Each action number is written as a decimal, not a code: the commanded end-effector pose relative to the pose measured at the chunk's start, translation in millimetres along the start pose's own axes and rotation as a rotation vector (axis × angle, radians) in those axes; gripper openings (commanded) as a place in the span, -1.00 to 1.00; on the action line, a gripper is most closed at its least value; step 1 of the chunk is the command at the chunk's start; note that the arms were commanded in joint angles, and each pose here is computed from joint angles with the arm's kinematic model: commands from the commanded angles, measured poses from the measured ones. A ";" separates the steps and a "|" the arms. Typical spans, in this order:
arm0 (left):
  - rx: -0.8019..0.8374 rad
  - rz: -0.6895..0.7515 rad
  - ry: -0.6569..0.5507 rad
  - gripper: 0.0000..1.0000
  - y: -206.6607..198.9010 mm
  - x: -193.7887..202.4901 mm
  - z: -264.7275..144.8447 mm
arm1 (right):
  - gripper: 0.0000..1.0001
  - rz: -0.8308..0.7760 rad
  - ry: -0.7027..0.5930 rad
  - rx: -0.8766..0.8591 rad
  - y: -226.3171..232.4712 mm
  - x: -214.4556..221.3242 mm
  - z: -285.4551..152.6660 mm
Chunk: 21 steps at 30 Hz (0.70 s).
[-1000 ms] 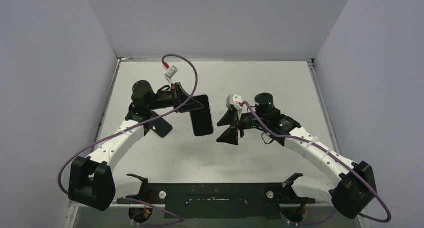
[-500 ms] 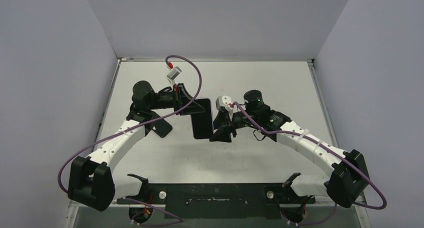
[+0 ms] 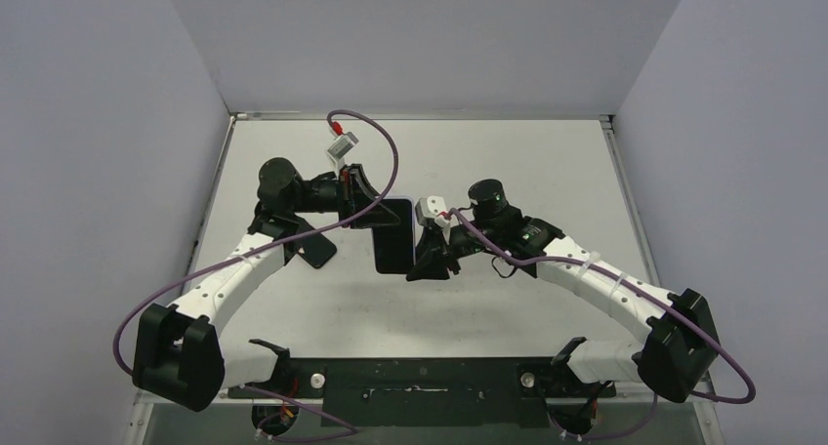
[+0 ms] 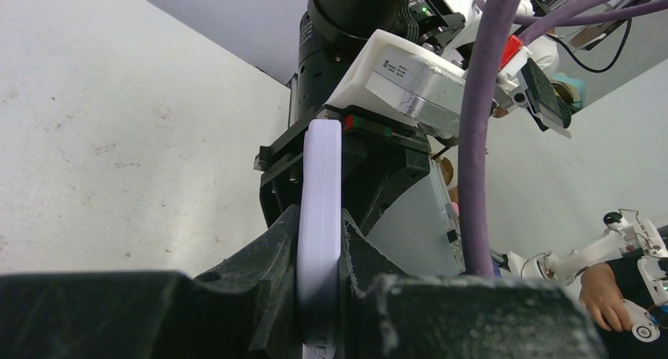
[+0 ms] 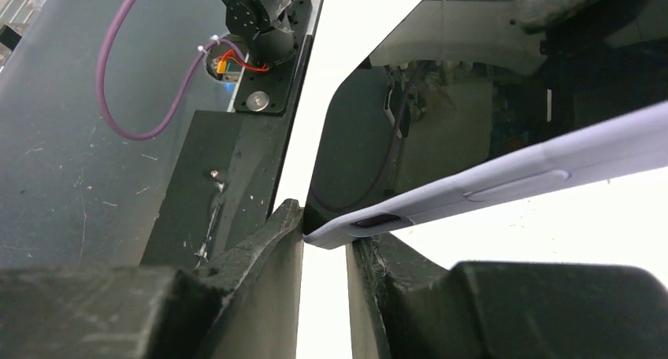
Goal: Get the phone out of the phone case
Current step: Remove the phone case from the phone.
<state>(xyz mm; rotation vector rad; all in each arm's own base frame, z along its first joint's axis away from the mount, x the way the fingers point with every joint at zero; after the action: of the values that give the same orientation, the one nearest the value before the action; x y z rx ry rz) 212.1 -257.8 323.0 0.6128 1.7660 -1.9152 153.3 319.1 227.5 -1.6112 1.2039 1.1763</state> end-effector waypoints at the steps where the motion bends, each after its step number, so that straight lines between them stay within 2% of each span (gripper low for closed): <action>1: 0.026 -0.049 -0.005 -1.00 -19.4 -14.6 4.5 | -0.91 -0.248 -0.055 0.005 -7.4 -32.8 1.2; 21: 0.017 -0.177 0.011 -1.00 -1.8 -3.9 13.6 | -0.88 -0.392 -0.036 0.061 -21.7 -50.5 3.1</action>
<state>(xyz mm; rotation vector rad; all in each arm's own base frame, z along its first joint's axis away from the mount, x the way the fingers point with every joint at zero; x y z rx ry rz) 209.8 -261.6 319.5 0.6180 1.8101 -1.9880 147.6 319.0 225.6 -1.6931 1.1620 1.1136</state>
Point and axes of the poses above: each gripper's point midway between its finger pads, its own z axis out along the fingers, its own y axis along the line the jaws close on, x = y × z, the point moved 1 cm from there along -z, back along the fingers, and after that the axes turned 12 degrees about -z, right-handed, at the moved point
